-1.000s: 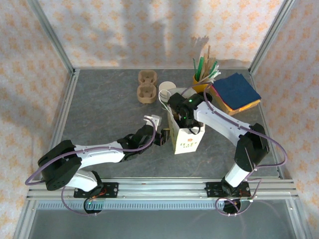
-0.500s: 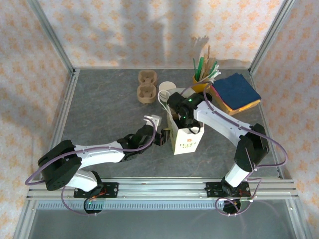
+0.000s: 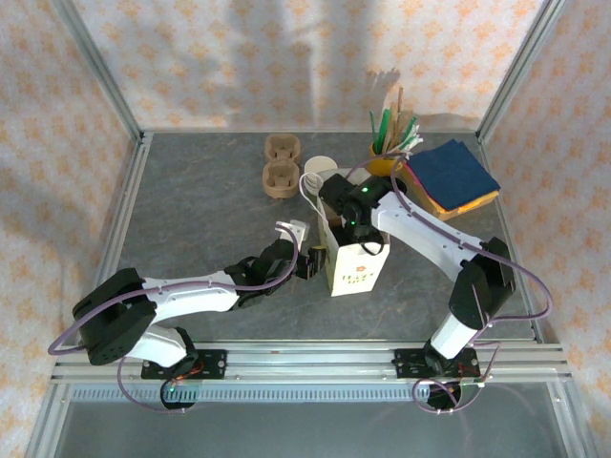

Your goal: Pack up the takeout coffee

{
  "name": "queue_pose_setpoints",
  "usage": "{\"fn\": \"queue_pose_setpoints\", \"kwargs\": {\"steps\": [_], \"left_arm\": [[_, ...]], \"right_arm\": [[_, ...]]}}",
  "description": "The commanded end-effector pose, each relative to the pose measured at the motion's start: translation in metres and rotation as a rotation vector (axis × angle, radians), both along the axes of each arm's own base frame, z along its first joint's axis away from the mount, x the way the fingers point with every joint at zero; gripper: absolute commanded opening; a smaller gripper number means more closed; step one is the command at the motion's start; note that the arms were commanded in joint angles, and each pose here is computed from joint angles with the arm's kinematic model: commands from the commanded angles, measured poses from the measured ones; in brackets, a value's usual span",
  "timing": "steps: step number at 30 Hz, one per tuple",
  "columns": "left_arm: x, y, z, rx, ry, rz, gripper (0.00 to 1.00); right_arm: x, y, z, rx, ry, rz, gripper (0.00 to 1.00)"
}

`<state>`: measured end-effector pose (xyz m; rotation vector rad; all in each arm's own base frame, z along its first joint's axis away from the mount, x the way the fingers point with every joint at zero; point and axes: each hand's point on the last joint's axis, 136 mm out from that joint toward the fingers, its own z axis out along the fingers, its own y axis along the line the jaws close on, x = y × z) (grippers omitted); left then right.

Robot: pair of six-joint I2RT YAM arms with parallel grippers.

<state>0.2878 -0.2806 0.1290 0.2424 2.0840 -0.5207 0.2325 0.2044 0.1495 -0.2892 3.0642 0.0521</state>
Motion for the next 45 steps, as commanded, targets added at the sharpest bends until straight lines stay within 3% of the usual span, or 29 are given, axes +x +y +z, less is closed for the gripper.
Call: {"fn": "queue_pose_setpoints", "kwargs": {"steps": [1, 45], "left_arm": [[-0.0008, 0.0034, -0.0021, 0.014, -0.003, 0.019, 0.69], [0.0033, -0.0009, -0.0013, 0.034, -0.005, 0.016, 0.69]], "right_arm": [[0.0003, -0.0044, 0.0133, -0.018, -0.032, -0.011, 0.69], [0.0010, -0.0054, 0.0171, -0.023, -0.043, -0.005, 0.70]]}}
